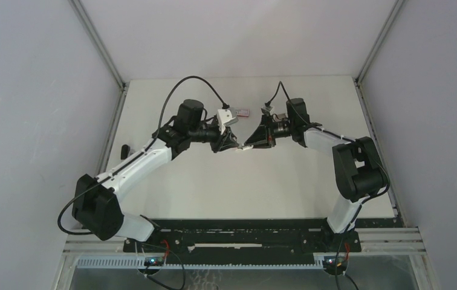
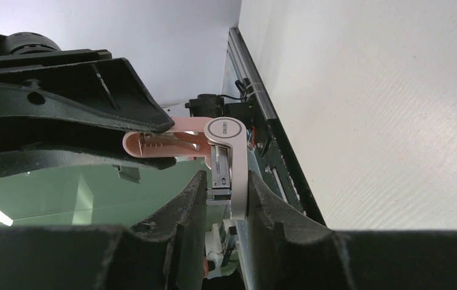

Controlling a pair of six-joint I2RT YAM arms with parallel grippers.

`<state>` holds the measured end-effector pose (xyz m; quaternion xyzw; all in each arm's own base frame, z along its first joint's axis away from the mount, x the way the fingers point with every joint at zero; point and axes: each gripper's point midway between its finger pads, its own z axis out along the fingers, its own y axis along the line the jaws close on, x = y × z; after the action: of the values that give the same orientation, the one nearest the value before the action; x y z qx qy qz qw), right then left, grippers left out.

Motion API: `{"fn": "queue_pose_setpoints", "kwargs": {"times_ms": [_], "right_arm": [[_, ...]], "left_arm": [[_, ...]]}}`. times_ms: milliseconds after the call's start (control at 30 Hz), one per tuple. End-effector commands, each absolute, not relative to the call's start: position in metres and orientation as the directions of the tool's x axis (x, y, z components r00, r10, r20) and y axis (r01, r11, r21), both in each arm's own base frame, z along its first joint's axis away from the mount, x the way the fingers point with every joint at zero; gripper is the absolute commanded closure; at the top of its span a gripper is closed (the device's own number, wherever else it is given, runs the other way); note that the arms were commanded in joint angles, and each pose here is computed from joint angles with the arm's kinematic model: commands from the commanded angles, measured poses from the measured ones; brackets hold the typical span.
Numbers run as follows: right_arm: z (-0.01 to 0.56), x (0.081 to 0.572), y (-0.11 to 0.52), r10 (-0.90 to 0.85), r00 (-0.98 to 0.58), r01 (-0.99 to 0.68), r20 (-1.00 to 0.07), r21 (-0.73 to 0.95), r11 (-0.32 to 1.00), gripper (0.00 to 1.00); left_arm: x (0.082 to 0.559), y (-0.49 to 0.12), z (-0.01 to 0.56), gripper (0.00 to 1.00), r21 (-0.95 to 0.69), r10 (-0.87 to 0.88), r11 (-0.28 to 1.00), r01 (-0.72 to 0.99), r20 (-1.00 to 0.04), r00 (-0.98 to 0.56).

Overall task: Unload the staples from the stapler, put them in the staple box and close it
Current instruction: Unload the staple at the center of the board.

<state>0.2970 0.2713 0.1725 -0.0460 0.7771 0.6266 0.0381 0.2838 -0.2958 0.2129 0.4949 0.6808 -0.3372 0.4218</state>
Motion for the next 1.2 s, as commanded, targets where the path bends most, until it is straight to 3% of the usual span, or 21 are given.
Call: {"fn": "queue_pose_setpoints", "kwargs": {"times_ms": [0, 400, 1167], "right_arm": [[0.194, 0.303, 0.257, 0.011, -0.985, -0.167, -0.172, 0.971, 0.169, 0.9], [0.2, 0.305, 0.25, 0.033, -0.984, -0.167, -0.174, 0.974, 0.156, 0.91], [0.18, 0.305, 0.263, 0.04, -0.963, -0.242, -0.268, 0.917, 0.316, 0.92]], "left_arm": [[0.296, -0.274, 0.227, 1.0, -0.004, 0.351, 0.373, 0.928, -0.925, -0.145], [0.303, -0.269, 0.226, 0.98, -0.025, 0.329, 0.399, 0.917, -0.929, -0.168], [0.299, -0.289, 0.229, 0.3, -0.067, 0.337, 0.371, 0.926, -0.92, -0.201]]}}
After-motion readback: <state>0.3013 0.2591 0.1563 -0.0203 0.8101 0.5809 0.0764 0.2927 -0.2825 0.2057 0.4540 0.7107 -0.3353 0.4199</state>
